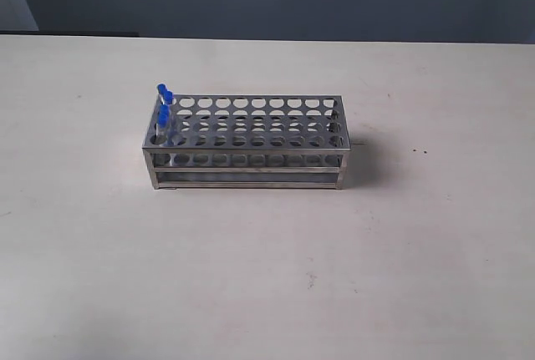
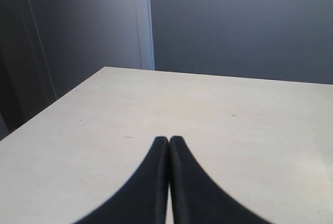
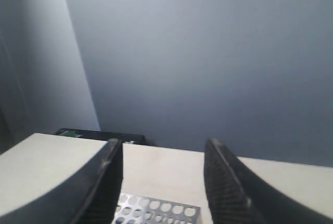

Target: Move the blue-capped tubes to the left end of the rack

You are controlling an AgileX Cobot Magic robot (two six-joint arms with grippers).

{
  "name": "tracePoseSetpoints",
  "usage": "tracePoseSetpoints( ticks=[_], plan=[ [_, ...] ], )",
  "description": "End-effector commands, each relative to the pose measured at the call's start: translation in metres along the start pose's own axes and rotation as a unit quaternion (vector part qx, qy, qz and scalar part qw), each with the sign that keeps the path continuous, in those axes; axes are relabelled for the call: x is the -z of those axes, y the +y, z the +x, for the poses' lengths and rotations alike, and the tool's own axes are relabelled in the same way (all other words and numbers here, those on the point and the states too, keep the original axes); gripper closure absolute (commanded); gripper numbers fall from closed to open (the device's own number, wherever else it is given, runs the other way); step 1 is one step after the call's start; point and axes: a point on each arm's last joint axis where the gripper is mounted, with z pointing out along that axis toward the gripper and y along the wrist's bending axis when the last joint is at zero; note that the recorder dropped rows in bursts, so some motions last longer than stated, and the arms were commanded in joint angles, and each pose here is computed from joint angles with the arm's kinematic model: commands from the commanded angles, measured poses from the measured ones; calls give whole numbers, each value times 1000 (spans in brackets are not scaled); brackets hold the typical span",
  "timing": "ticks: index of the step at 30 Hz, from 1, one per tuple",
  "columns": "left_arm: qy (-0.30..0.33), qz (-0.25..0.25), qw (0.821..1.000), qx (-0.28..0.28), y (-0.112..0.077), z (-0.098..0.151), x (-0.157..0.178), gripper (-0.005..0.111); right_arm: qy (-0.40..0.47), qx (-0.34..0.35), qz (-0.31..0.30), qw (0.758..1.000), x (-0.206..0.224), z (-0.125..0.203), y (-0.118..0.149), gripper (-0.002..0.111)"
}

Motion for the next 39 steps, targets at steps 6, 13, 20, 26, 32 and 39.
tracePoseSetpoints(
  ticks=[6,13,20,26,32,39],
  plan=[
    [-2,4,1000,3,-1,0,-1,106,-80,-17,146,986,12,145,-49,61],
    [-2,4,1000,3,-1,0,-1,106,-40,-8,144,989,11,181,-53,61],
    [-2,4,1000,3,-1,0,-1,106,-6,35,143,989,11,187,-53,61],
    [-2,4,1000,3,-1,0,-1,106,4,-17,151,988,8,202,-58,61],
    [-2,4,1000,3,-1,0,-1,106,10,-33,201,979,11,204,-66,61],
    [-2,4,1000,3,-1,0,-1,106,3,-44,214,976,12,203,-69,61]
  ],
)
